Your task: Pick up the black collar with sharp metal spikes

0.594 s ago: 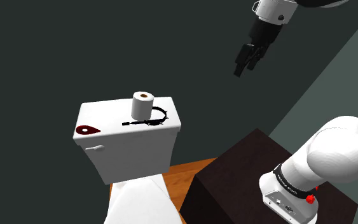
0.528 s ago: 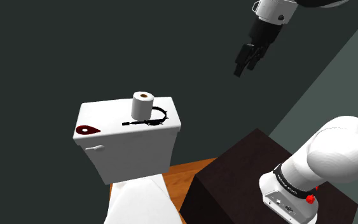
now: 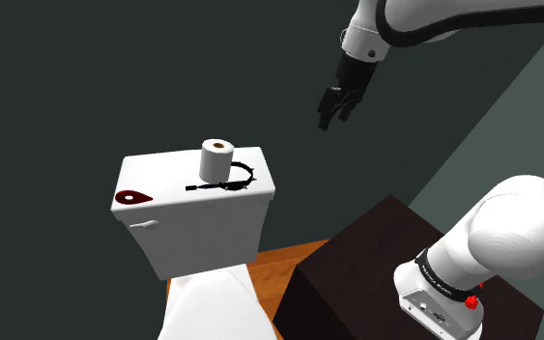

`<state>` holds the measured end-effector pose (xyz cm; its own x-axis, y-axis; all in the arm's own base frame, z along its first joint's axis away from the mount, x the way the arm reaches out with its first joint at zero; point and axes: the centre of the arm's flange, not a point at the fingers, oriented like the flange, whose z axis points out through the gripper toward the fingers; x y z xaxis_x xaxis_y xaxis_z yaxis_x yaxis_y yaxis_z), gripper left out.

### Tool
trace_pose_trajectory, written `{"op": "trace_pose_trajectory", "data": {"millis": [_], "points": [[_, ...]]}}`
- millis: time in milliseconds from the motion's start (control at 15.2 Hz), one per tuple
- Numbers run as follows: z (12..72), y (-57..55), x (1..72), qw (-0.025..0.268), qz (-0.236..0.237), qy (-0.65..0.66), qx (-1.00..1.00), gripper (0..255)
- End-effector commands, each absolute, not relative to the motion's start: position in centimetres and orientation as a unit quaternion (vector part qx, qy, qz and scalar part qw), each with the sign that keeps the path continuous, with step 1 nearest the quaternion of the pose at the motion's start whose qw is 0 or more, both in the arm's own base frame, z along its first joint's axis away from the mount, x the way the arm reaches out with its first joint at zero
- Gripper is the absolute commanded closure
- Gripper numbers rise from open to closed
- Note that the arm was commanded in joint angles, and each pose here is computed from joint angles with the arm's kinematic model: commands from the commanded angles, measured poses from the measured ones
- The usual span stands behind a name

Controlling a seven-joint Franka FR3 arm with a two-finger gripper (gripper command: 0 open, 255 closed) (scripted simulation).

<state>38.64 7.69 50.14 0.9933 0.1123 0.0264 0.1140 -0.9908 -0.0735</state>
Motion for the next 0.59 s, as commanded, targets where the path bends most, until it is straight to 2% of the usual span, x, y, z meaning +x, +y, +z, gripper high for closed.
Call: {"op": "trace_pose_trajectory", "data": {"millis": [0,528], "points": [[48.1,9.0,40.1,0.041,-0.010,-0.060,-0.997,0],[41.0,14.0,46.1,0.055,-0.002,-0.074,-0.996,0]]}}
